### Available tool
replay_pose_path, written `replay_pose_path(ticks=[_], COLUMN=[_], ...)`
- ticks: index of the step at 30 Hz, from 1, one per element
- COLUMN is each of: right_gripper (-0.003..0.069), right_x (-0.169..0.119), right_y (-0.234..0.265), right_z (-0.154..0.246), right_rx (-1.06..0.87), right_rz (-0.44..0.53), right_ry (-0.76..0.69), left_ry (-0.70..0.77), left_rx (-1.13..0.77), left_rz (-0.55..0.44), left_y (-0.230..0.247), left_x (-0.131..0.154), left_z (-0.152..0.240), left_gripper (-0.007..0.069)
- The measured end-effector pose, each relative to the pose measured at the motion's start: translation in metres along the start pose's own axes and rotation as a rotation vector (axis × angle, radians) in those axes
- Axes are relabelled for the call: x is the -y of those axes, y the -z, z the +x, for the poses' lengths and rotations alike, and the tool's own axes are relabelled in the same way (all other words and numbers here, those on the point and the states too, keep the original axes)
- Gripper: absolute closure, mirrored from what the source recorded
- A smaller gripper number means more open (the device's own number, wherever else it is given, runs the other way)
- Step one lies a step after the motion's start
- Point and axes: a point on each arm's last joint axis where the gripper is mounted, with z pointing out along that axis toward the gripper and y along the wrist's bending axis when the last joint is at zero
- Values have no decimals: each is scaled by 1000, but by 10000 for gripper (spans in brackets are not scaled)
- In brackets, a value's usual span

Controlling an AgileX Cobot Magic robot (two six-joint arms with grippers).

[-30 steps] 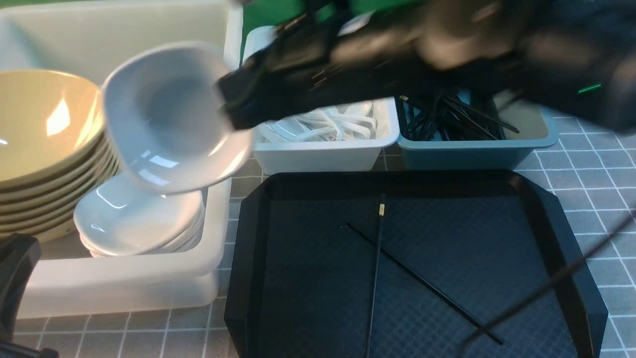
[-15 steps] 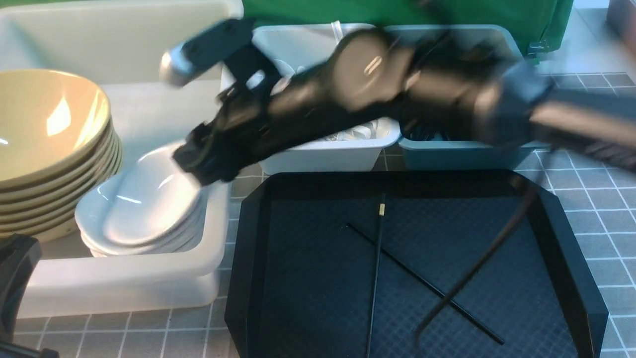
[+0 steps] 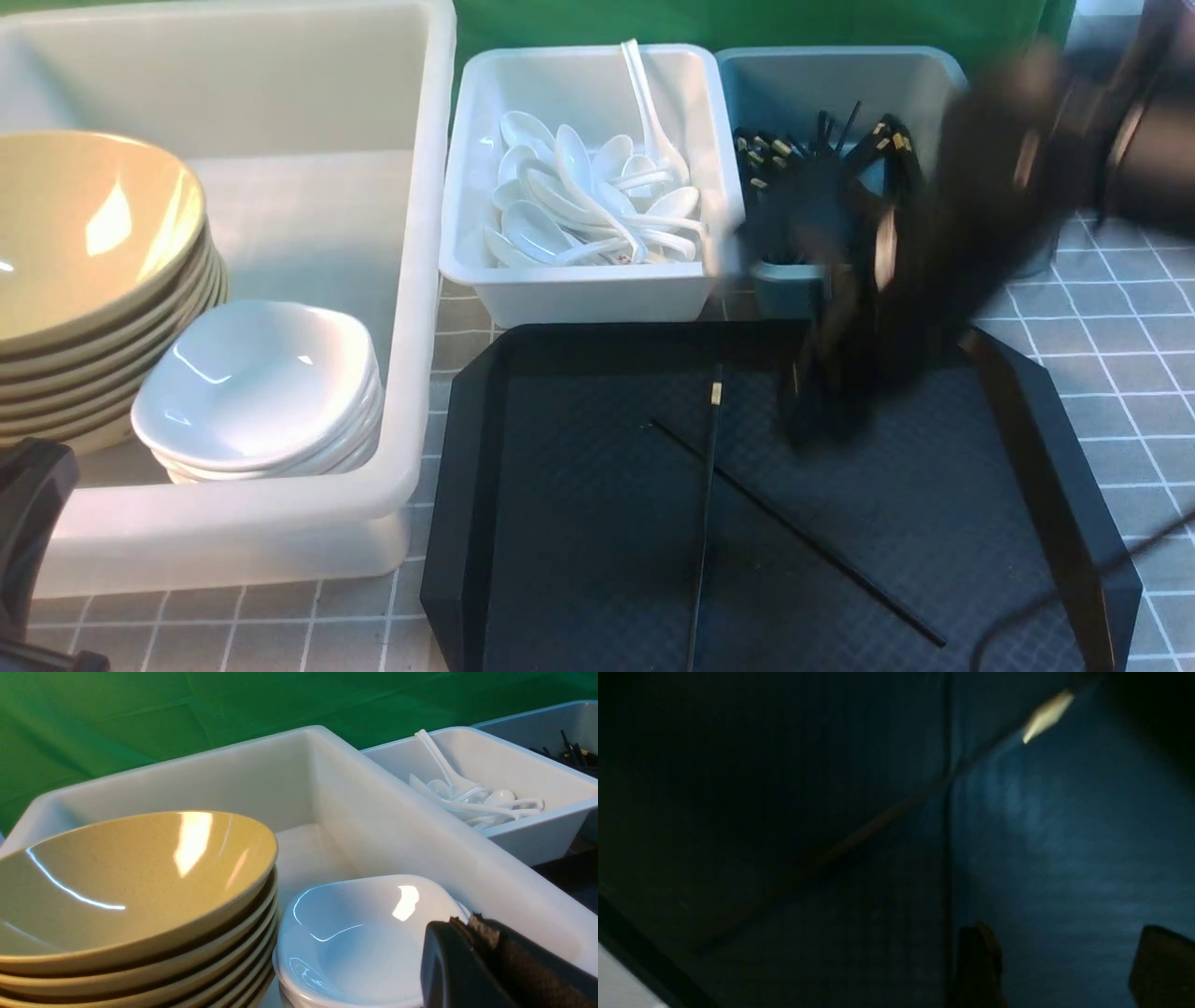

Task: On grey table put chopsticks spoon bowls plates into blue grey white boxes.
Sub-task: 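Grasp the chopsticks with the right gripper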

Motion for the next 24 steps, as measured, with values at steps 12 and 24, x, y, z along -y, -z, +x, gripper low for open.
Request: replay_pose_path(ticks=[12, 24], right_gripper=[452, 609], right_x=[0, 0], right_y=[-63, -32], right_z=[18, 24], right_rx=[23, 16], right_rz=[14, 31], right_ry=[-31, 73], left_ry=[2, 3], left_rx=[0, 0], left_rz=[0, 0], left_y=[0, 0], left_x=[0, 0], left_z=[0, 0], left_gripper=[634, 634])
